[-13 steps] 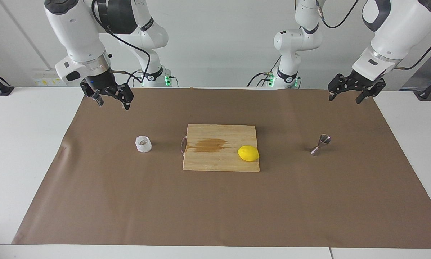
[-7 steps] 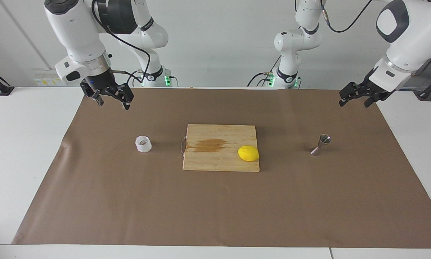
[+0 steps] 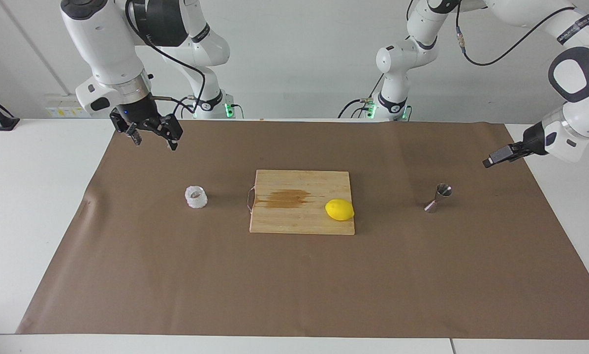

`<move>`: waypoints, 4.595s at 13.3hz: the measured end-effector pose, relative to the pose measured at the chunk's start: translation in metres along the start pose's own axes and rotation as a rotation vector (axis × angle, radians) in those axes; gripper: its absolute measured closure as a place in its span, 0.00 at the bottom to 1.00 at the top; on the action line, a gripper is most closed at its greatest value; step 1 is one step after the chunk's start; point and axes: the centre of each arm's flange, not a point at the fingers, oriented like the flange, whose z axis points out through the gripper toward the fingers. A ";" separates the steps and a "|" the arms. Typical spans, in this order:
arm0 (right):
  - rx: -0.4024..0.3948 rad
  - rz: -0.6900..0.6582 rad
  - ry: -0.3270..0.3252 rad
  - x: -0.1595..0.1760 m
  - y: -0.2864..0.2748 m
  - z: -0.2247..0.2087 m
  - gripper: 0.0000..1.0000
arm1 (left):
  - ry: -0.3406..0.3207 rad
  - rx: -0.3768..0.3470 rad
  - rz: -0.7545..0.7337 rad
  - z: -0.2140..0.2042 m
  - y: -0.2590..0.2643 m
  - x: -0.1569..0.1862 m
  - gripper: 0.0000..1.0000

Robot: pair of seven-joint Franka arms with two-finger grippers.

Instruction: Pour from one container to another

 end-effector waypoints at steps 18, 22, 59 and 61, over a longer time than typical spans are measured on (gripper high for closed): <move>0.000 0.000 0.000 0.000 0.000 0.000 0.00 | -0.428 -0.457 -0.674 0.154 -0.039 0.078 0.00; 0.000 0.000 0.000 0.000 0.000 0.000 0.00 | -0.490 -0.507 -0.723 0.165 -0.031 0.074 0.00; 0.000 0.000 0.000 0.000 0.000 0.000 0.00 | -0.536 -0.566 -0.799 0.197 -0.010 0.044 0.04; 0.000 0.000 0.000 0.000 0.000 0.000 0.00 | -0.544 -0.561 -0.822 0.197 -0.010 0.044 0.12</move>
